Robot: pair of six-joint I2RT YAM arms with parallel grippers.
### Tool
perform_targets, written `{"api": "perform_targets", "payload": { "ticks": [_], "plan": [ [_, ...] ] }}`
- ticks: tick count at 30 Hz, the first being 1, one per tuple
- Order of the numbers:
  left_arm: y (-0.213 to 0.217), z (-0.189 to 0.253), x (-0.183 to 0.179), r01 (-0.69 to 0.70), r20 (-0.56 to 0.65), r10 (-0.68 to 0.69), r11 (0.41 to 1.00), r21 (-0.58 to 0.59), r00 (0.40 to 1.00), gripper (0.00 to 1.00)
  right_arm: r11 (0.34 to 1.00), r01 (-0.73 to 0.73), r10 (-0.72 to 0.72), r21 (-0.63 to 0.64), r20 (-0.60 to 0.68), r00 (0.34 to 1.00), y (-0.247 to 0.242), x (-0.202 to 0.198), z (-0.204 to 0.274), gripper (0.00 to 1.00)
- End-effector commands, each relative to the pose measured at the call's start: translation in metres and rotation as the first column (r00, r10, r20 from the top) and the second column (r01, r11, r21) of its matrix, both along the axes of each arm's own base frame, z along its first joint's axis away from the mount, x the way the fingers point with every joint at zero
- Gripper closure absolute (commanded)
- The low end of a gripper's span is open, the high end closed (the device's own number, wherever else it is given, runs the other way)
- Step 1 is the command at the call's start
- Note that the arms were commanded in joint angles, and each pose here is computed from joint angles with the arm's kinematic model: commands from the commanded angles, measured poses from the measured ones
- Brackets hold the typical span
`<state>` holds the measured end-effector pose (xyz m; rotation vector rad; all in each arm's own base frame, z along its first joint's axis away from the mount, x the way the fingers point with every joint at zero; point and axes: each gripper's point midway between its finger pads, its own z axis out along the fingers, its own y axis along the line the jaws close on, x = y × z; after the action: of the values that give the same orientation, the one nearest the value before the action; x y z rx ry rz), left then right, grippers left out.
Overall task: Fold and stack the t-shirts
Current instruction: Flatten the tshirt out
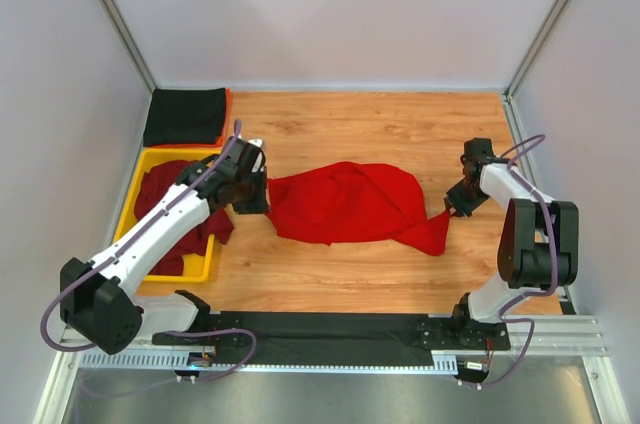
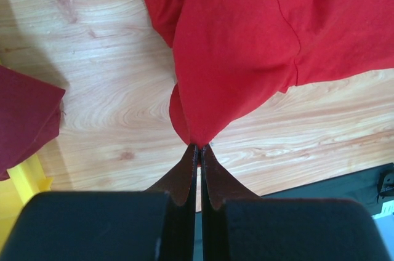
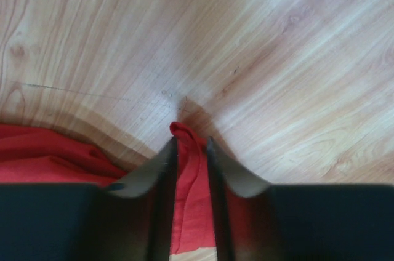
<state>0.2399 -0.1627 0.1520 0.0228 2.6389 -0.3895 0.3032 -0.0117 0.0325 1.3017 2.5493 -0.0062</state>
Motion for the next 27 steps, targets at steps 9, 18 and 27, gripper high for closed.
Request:
{"api": "perform_targets", "payload": {
  "ticks": [9, 18, 27],
  "plan": [
    [0.028, 0.121, 0.064, -0.14, 0.23, 0.121, 0.988, 0.065, 0.966, 1.0, 0.984, -0.079, 0.128, -0.159, 0.331, 0.935, -0.043, 0.079, 0.137, 1.0],
    [0.051, 0.183, 0.056, -0.201, 0.32, 0.191, 0.98, 0.001, 0.928, 1.0, 0.884, -0.102, 0.333, -0.456, 0.463, 0.822, -0.063, 0.027, 0.263, 1.0],
    [0.047, 0.074, 0.008, -0.125, 0.131, 0.123, 0.992, 0.003, 0.984, 1.0, 0.947, -0.127, 0.226, -0.296, 0.329, 0.917, -0.044, -0.027, 0.131, 1.0]
  ]
}}
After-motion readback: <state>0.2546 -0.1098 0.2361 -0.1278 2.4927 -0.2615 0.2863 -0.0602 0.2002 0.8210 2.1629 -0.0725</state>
